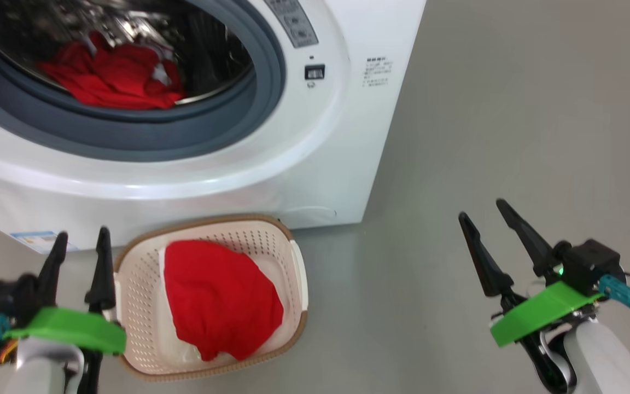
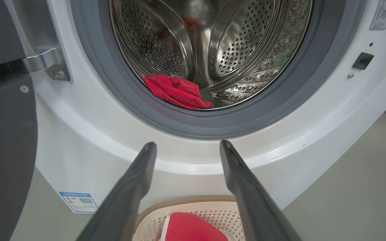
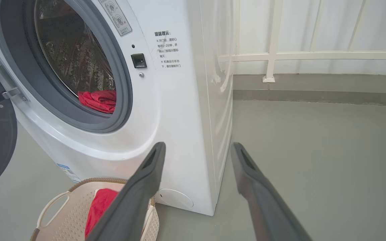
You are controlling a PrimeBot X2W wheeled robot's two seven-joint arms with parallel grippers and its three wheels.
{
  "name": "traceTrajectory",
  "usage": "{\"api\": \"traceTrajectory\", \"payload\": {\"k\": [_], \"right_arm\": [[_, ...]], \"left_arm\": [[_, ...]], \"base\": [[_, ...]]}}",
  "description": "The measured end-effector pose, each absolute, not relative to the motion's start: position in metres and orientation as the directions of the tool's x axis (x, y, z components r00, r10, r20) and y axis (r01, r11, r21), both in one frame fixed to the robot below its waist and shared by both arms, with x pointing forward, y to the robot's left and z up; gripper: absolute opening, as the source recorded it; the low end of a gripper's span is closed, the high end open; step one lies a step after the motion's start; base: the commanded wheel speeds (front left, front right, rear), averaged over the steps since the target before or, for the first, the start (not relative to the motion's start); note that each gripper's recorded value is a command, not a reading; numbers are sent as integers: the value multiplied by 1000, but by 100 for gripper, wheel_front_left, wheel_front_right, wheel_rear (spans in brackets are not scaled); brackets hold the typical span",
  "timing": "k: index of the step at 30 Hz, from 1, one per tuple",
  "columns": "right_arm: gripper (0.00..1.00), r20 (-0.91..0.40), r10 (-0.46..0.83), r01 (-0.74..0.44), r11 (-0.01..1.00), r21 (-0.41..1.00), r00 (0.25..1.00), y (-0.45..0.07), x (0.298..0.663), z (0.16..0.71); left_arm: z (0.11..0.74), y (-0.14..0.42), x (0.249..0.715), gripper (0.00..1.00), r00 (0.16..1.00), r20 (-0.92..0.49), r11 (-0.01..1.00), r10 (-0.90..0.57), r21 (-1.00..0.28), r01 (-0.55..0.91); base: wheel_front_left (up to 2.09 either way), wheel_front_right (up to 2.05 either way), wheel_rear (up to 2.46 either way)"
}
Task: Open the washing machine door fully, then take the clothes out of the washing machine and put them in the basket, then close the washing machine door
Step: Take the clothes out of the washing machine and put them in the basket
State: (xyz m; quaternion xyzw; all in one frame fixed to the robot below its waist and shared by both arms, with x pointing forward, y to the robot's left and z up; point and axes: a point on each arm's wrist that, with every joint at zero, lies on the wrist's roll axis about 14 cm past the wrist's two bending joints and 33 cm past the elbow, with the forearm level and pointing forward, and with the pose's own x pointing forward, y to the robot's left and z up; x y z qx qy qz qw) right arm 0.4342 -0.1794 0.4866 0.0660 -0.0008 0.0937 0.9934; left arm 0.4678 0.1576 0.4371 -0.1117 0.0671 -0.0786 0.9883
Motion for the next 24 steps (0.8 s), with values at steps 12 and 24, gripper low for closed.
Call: {"api": "traceTrajectory", "payload": {"k": [12,24], "right_arm": [[100,30,153,-156,976,154,988,-190,406,495],[100,24,134,-136,978,159,991,-195,401,493]], "left_arm": [[467,182,412,100,995,-28,981,-94,-174,88],[471,184,404,100,997,-10,981,-73,-183,70]], "base": [[0,0,0],[0,0,0]]}}
